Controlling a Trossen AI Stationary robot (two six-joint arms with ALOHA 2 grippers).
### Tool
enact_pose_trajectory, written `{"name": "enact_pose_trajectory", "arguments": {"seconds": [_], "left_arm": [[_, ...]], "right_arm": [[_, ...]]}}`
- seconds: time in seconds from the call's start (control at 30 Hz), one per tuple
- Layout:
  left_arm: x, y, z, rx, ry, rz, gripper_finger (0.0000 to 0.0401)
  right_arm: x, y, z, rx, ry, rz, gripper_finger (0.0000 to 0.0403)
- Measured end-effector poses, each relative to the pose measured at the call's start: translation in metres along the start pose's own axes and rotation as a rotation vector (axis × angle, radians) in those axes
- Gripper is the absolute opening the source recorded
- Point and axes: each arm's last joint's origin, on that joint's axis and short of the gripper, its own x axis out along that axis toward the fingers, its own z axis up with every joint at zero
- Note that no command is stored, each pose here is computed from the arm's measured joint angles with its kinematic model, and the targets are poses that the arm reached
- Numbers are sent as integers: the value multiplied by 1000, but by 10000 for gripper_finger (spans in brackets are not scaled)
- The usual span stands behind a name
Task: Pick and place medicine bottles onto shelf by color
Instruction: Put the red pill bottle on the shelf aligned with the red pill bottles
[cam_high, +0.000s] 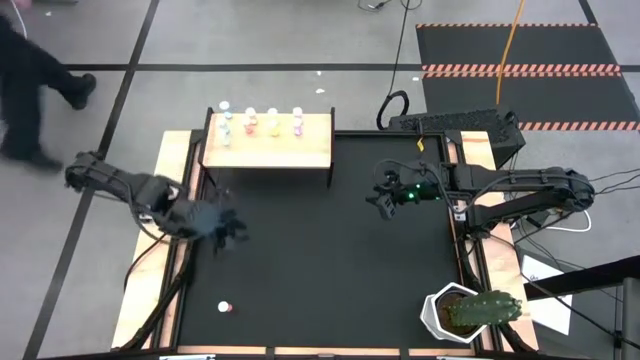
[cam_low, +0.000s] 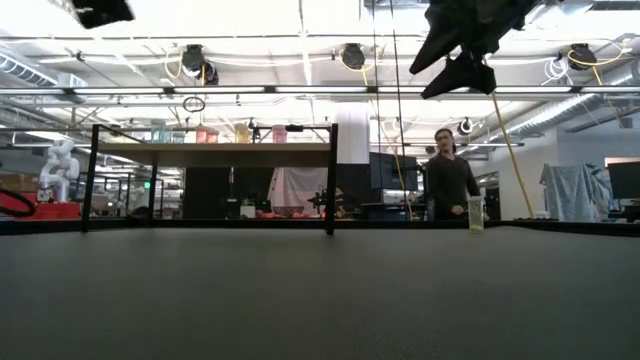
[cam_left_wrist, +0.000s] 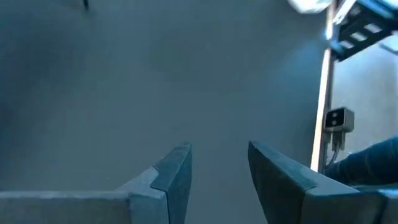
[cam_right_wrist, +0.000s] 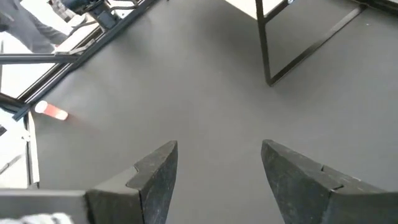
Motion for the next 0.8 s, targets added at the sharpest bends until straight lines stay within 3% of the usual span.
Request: {"name": "enact_pose_trajectory", "arguments": {"seconds": [0.23,0.47,0.63,0.8], "left_arm": [[25,-33,-38,-100,189,118,167],[46,-68,-79,-135,289,169,233],[51,-87,-107,-122,367,147,288],[49,-102,-126,-93,395,72,314]], "right_arm": [[-1,8,-4,-22,-2,29,226],[-2,13,-8,-65,-18,11,226],[-2,15,-9,-71,-25,4,226],[-3,15,-10,-69,-29,2,226]]}}
